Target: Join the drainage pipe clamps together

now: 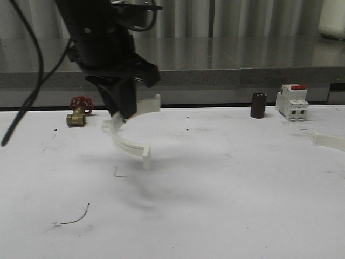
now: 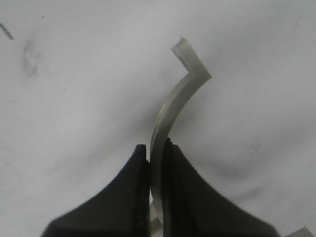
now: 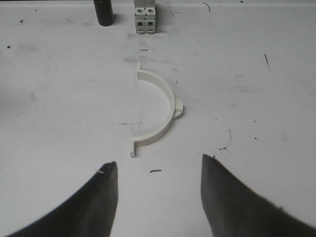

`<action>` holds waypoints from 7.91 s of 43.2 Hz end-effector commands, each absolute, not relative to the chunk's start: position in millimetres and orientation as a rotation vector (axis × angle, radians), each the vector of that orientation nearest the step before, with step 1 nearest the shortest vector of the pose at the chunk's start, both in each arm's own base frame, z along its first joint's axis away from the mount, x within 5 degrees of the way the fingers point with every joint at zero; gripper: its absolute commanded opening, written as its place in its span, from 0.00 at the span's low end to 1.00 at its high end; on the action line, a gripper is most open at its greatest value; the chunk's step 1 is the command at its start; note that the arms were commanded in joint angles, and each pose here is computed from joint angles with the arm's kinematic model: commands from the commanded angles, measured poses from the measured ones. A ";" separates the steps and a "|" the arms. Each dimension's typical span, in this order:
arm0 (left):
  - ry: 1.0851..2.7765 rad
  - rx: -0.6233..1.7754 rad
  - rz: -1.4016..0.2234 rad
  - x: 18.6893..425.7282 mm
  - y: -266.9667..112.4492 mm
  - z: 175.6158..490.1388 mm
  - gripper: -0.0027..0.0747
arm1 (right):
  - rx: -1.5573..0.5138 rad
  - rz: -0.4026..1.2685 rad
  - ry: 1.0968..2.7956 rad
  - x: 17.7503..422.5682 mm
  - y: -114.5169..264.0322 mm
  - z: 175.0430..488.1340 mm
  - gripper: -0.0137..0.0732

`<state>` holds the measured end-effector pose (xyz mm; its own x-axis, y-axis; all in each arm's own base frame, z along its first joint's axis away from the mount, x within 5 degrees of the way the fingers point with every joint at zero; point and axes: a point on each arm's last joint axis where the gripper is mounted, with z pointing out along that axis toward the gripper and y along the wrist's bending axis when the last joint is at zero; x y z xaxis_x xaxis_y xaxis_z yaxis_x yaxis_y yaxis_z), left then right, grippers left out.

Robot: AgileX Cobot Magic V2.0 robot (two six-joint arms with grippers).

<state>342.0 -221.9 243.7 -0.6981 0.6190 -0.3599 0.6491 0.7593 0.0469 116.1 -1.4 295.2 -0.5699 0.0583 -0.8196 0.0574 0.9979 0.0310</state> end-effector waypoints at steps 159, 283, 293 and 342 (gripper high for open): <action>2.052 0.570 -0.339 91.6 -57.9 344.8 0.37 | 0.095 0.034 2.127 119.1 -0.1 307.4 0.64; 2.052 0.570 -0.339 91.6 -57.9 344.8 0.37 | -0.153 0.054 2.902 393.8 -36.4 201.7 0.15; 2.052 0.570 -0.339 91.6 -57.9 344.8 0.37 | -0.159 0.063 2.912 391.9 -35.8 217.0 0.15; 2.052 0.570 -0.339 91.6 -57.9 344.8 0.37 | -0.785 0.122 2.820 364.5 193.7 264.6 0.15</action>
